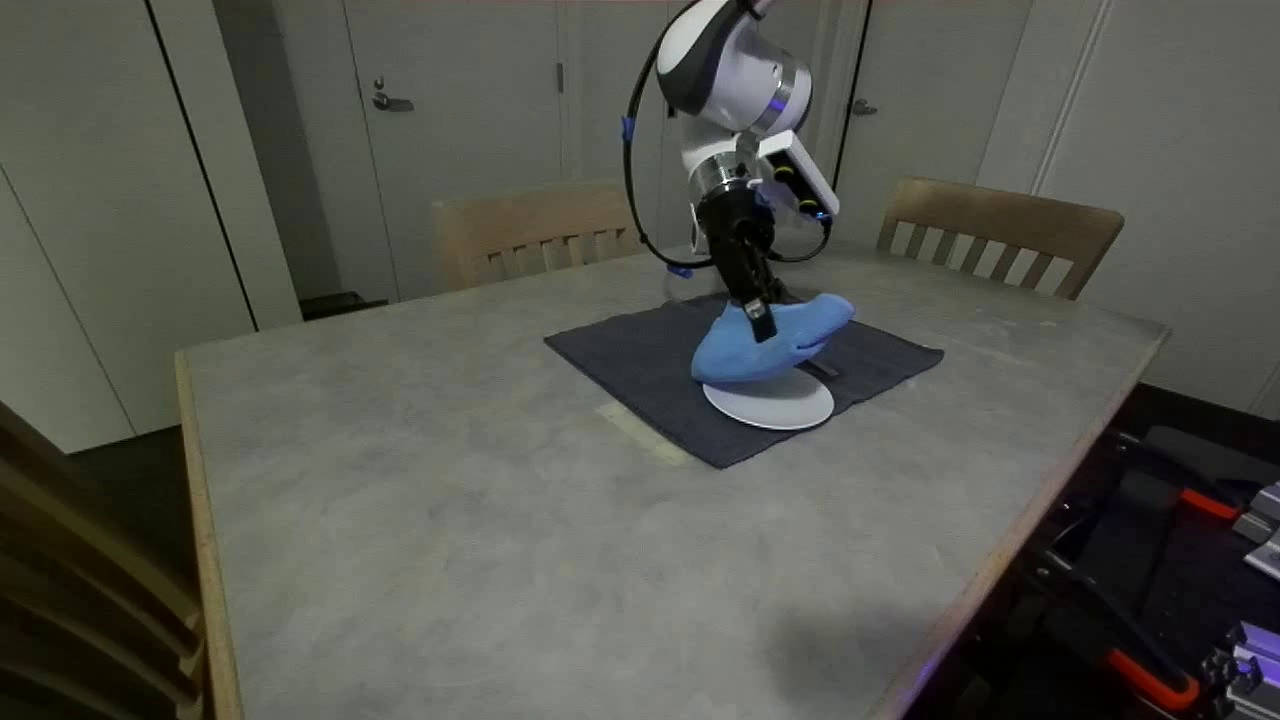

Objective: Take the cloth and wipe the plate

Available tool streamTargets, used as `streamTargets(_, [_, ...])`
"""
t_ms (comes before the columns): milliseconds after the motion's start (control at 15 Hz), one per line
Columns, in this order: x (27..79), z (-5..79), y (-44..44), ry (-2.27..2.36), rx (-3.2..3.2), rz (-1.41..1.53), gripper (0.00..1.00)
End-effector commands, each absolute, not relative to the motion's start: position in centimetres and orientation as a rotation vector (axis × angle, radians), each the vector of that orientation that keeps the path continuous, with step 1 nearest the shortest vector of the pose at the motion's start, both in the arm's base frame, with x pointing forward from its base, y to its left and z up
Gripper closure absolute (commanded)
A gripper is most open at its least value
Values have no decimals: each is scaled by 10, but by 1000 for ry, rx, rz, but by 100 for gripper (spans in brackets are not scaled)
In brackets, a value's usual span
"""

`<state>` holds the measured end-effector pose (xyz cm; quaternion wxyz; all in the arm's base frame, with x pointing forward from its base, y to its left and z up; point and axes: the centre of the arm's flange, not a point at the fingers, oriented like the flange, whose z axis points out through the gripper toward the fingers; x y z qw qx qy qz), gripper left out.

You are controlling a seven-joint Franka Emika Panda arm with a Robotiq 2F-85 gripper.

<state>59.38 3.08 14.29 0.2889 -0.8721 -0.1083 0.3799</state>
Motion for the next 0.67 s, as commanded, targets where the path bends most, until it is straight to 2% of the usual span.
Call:
streamTargets(0, [583,135,16,-267,-2368,908,98])
streamTargets(600, [568,133,3,-338,-2305,1004,98])
